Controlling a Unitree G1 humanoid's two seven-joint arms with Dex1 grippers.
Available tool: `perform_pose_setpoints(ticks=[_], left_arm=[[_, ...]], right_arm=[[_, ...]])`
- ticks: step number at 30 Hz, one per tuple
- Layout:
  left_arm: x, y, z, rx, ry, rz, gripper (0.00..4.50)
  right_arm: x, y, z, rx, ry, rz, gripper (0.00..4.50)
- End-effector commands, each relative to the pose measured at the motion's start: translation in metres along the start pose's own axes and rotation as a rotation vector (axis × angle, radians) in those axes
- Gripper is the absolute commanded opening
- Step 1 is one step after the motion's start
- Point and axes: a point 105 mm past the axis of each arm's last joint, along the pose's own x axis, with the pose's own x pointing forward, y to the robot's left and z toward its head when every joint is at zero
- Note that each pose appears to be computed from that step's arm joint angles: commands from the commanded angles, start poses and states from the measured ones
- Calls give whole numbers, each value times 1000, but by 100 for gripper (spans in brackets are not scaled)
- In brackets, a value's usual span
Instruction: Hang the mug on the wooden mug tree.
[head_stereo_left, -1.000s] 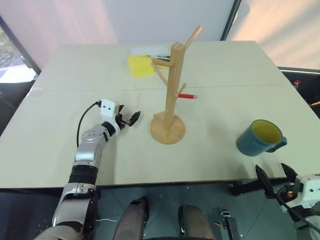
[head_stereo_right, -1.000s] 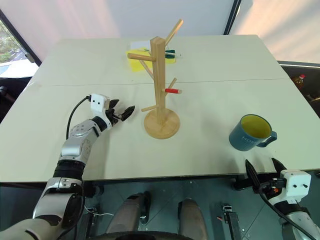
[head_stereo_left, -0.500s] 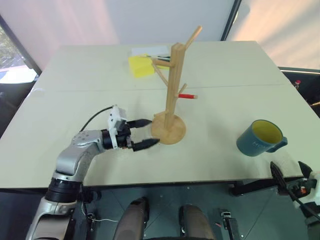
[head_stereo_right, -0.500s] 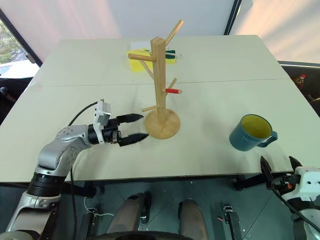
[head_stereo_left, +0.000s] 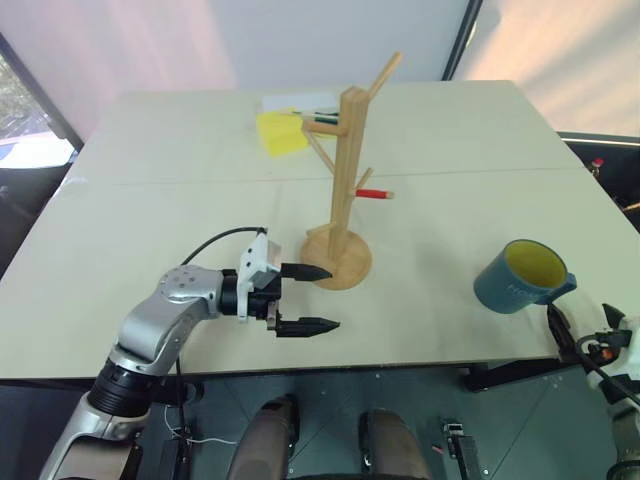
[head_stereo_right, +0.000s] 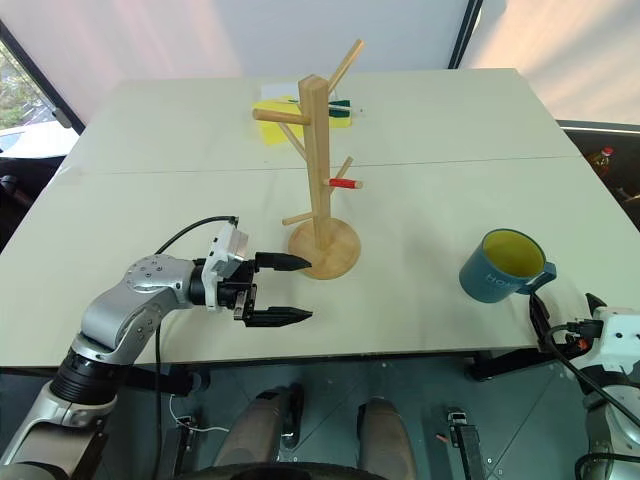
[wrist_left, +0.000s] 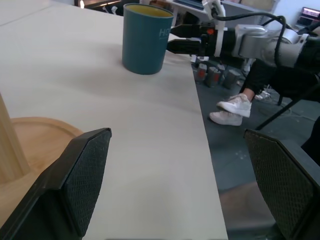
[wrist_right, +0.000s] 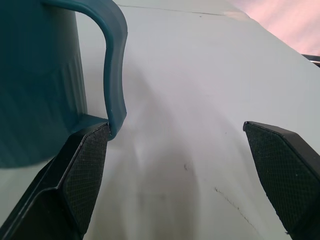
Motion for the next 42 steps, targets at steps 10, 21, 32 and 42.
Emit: perform_pose_setpoints(ticks=[10, 21, 32, 42], left_arm=[[-6, -4, -1, 50, -6, 20, 450], [-6, -3, 3, 58, -3, 38, 450], [-29, 19, 6, 46, -23, 180, 450], [-66, 41, 13, 62, -36, 333, 450]], right_arm=[[21, 4, 17, -23, -42, 61, 443], [24, 19, 18, 66, -35, 154, 208], [19, 81, 64, -101, -94, 434, 3], [17, 176, 174, -495, -316, 797, 3]])
